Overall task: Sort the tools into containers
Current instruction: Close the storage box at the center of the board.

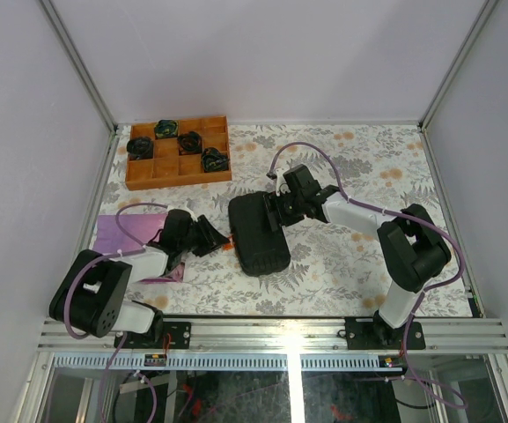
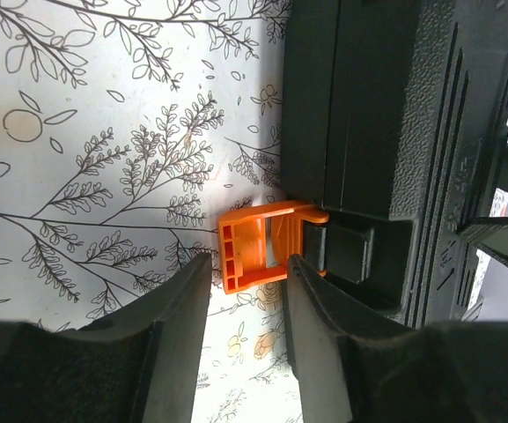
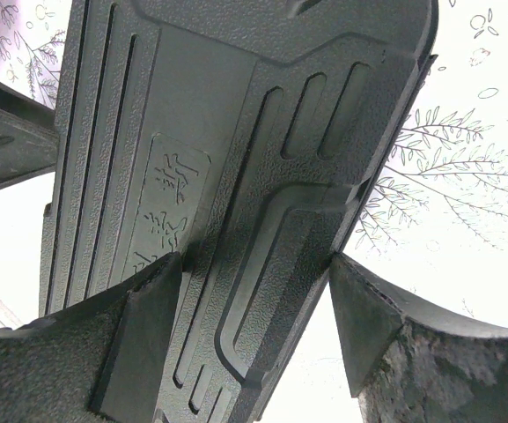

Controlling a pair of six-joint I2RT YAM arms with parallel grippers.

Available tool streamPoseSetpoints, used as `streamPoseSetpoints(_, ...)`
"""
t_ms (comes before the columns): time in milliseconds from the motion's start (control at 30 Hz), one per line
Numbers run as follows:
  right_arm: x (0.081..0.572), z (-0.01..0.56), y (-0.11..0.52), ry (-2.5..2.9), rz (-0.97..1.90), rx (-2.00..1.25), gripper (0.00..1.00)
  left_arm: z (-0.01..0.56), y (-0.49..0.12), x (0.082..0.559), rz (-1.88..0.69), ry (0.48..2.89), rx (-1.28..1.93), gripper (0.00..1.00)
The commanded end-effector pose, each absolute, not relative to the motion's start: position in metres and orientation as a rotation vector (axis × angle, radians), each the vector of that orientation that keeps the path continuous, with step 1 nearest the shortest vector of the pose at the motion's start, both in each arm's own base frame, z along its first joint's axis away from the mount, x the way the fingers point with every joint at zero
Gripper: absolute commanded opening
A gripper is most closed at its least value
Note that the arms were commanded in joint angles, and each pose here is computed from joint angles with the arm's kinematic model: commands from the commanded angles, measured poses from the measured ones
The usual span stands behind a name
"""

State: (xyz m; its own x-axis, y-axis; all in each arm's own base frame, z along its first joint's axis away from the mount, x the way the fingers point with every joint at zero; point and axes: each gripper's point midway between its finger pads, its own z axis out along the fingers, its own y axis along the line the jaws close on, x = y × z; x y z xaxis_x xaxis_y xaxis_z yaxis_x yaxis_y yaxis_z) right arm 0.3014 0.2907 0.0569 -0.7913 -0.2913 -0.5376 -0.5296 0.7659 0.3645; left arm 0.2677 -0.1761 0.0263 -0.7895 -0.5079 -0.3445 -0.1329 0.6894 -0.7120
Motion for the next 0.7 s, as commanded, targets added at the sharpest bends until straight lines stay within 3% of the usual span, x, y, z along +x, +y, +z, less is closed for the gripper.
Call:
streamPoseSetpoints(0, 0.277, 0.007, 0.262, 2.679, 0.555, -0.667, 0.72, 0.016, -0.173, 0.262, -0.94, 2.388, -0.51, 0.38)
streamPoseSetpoints(667, 0.269, 0.001, 0.266, 2.705, 0.59, -0.669, 0.68, 0.038, -0.192, 0.257, -1.177, 2.239, -0.456, 0.31)
